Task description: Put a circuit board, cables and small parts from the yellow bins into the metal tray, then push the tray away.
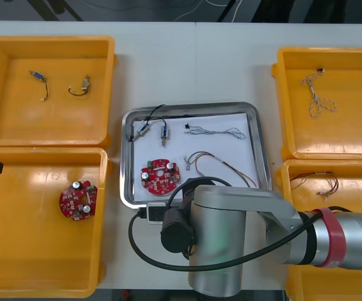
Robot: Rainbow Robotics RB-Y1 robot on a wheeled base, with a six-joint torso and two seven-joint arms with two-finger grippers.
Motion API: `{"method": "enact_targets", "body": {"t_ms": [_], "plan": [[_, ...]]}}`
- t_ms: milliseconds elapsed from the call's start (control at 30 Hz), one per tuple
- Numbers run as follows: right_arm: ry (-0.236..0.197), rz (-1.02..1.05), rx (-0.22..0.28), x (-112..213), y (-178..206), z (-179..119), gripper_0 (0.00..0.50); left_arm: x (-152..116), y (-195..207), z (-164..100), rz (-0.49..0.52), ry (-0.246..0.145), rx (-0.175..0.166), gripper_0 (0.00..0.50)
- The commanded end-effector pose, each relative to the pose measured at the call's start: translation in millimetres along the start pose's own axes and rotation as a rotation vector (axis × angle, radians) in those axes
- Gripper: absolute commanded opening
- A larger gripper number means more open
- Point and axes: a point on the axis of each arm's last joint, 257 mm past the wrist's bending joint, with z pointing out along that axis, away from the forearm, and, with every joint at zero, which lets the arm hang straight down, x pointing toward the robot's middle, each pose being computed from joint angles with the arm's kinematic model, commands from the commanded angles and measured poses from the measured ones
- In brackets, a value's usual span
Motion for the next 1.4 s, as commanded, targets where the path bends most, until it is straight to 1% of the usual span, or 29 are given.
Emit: {"method": "enact_targets", "body": {"t_ms": [33, 67, 233, 300, 333, 500, 633, 867, 1067, 1400], "plan": [[0.004, 0.013, 0.073, 3.3, -28.5, -4.3, 0.000, -1.5, 11.4, -9.9, 0.076, -0.023, -0.036, 0.500], [0.005, 0.010, 0.085, 3.5, -33.0, -5.0, 0.000, -1.5, 11.4, -9.9, 0.076, -0.023, -0.036, 0.500], [0.011, 0.008, 0.113, 6.1, -44.9, -6.6, 0.000, -1.5, 11.4, -9.9, 0.076, -0.023, -0.036, 0.500], [0.021, 0.011, 0.130, 9.3, -51.1, -5.5, 0.000, -1.5, 11.4, -9.9, 0.076, -0.023, -0.036, 0.500], [0.033, 0.008, 0.137, 12.0, -55.8, -3.5, 0.000, -1.5, 11.4, -9.9, 0.076, -0.023, -0.036, 0.500], [0.064, 0.008, 0.168, 13.1, -74.9, 2.2, 0.000, -1.5, 11.4, -9.9, 0.076, -0.023, -0.036, 0.500], [0.077, 0.021, 0.196, 11.4, -92.8, 2.6, 0.000, -1.5, 11.4, -9.9, 0.076, -0.023, -0.036, 0.500], [0.066, 0.044, 0.215, 8.1, -108.6, -1.9, 0.000, -1.5, 11.4, -9.9, 0.076, -0.023, -0.036, 0.500], [0.061, 0.036, 0.243, 3.5, -122.4, -7.8, 0.000, -1.5, 11.4, -9.9, 0.076, -0.023, -0.036, 0.500], [0.072, 0.054, 0.263, -3.3, -145.2, -5.1, 0.000, -1.5, 11.4, -9.9, 0.076, -0.023, -0.036, 0.500]]}}
